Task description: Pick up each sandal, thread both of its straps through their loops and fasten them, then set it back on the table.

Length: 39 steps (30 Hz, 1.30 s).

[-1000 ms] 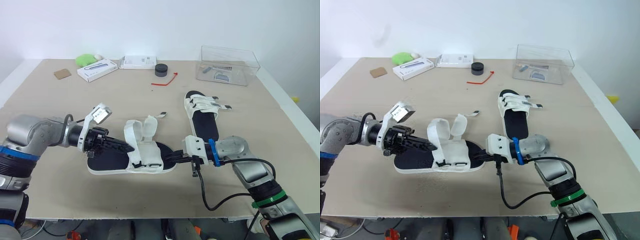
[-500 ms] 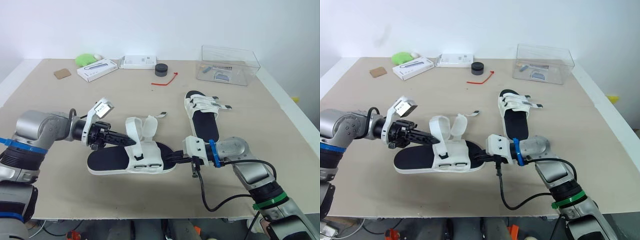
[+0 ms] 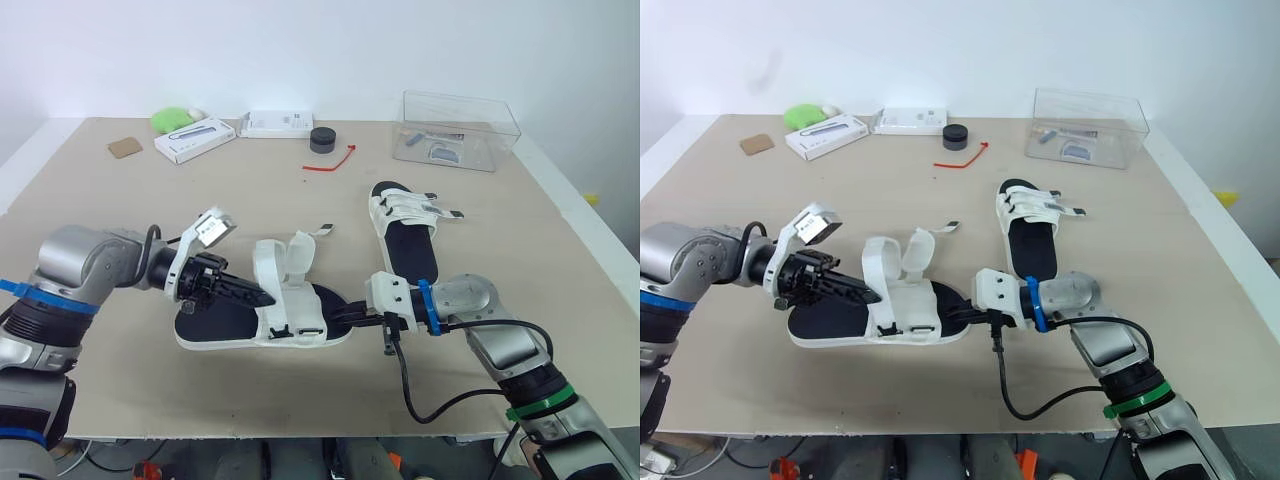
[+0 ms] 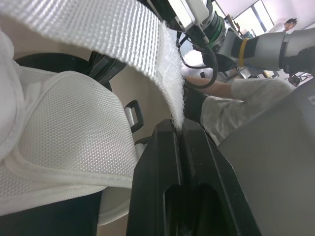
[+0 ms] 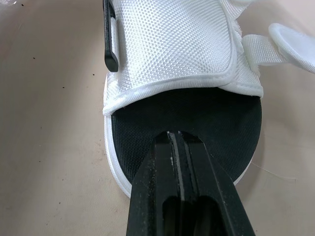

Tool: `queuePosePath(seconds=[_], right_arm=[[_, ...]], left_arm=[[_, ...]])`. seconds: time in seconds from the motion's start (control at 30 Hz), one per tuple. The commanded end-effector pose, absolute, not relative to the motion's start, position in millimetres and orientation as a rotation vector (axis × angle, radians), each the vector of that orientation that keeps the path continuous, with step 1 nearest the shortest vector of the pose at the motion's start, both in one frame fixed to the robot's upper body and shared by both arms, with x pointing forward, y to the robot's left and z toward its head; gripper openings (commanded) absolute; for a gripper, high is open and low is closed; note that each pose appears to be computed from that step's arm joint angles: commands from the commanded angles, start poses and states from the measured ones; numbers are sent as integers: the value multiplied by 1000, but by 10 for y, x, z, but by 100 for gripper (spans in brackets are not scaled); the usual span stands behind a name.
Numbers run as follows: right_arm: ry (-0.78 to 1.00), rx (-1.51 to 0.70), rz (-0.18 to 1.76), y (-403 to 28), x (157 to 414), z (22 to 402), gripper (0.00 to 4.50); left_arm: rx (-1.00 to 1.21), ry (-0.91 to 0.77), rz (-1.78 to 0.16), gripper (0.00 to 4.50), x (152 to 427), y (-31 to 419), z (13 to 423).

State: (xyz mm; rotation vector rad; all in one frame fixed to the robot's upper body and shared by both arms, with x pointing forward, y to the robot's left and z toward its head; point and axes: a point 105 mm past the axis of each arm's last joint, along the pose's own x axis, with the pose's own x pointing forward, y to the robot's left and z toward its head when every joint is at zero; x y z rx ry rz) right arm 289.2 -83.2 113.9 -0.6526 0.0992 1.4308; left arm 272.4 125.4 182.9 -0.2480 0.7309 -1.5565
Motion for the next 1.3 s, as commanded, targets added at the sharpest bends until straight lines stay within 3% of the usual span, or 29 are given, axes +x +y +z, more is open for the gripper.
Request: queuePosePath(seconds=[0.03,1.3], right_arm=[[109,-669,1424,-869,2892,1144,0],[109,-666,1430,-858,2873,1139,0]], left_arm=[[-226,727,-1553,12,2716,1291,1852],[-115,698,-1581,12,2814,1200,1807]])
